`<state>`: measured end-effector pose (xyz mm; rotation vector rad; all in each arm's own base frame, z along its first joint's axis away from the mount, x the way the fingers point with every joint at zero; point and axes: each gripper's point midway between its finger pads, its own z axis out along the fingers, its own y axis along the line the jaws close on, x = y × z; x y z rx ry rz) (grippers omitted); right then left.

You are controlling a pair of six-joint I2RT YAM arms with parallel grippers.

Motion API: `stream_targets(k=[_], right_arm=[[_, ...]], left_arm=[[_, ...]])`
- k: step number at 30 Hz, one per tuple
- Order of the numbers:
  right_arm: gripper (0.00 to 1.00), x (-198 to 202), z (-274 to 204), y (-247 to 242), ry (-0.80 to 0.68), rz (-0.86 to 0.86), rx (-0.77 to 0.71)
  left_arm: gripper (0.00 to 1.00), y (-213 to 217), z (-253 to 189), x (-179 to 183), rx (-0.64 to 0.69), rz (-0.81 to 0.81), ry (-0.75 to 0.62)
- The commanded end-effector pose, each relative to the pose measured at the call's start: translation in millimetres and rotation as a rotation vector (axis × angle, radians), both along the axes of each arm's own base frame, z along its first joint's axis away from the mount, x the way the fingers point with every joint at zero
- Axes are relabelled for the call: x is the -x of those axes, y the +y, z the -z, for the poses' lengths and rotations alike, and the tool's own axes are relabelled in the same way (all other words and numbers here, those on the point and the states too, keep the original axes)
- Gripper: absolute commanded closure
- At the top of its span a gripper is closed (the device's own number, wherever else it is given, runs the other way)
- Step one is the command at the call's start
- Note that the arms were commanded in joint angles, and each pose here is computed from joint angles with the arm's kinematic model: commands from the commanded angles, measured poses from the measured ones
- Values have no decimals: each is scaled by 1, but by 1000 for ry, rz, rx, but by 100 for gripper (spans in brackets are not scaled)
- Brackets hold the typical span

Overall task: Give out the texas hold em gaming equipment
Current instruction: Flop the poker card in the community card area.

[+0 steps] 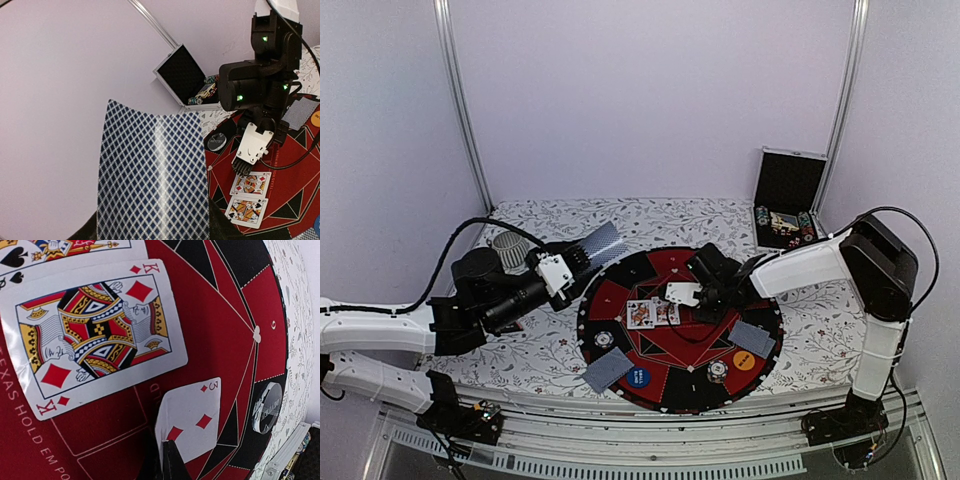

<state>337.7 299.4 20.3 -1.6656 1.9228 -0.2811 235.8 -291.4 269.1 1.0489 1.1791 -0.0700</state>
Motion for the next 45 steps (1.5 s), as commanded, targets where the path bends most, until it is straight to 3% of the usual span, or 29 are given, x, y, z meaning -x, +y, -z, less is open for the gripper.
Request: stream_targets(k=[1,5,20,28,31,35,41,45], right_arm=[[98,27,-10,11,78,-159,-73],[98,50,-1,8,143,-270,-52],[98,15,7,3,72,-217,45],[97,20,10,0,81,-236,56],[87,21,13,-3,80,-241,77],[62,28,8,-3,78,-274,85],[50,35,-16,7,35,-304,58],[40,39,-51,21,-5,-318,-41]], left_arm=[[50,3,-11,1,41,-2,-23],[50,2,-11,1,42,2,-22],[50,2,-10,1,40,0,-18],[50,2,-9,1,40,-1,-17],[50,2,-8,0,39,0,-14],[50,2,-7,-1,34,-9,-13],[50,1,-4,-2,40,-5,2],[50,1,2,-11,56,-18,61]])
